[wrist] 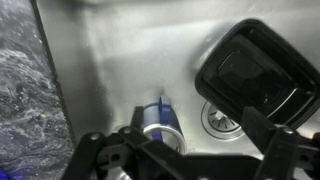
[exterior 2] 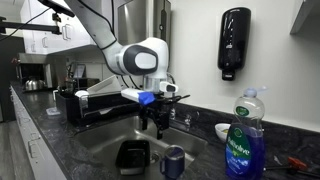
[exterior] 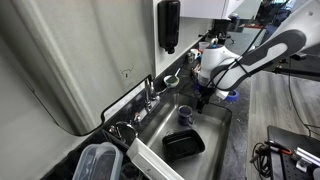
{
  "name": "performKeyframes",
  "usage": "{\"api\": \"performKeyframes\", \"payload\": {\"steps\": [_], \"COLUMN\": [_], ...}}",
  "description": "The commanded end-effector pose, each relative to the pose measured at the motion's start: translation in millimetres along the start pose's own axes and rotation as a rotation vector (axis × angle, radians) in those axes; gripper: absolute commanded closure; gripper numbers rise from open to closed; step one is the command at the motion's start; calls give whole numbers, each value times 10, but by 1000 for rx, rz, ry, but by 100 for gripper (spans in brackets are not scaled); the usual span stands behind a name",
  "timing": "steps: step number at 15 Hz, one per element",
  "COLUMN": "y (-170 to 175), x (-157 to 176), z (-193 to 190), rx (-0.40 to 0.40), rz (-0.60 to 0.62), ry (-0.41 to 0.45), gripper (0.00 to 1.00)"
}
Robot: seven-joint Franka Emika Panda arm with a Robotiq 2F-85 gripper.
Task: Pick up the blue cup and place it inside the sink
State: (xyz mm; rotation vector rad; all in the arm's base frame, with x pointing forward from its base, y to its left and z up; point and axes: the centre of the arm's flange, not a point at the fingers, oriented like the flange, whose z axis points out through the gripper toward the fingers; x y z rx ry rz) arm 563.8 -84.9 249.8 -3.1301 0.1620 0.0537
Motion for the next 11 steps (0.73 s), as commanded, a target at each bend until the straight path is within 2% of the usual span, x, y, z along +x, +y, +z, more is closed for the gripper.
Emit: {"api": "performKeyframes", "payload": {"steps": [1,6,8,9,11], "y": [12,26,-5,13,4], "x": [-613,-1059,-1191,-955,-1083], "z": [-733,-1549,-1864,-1644,-1877], "rx": [20,3,21,16,19], "rz": [-23,-12,15,-3,6], "ry": [-88,-70,-54,-58,-39], "gripper": [0,0,0,0,0]}}
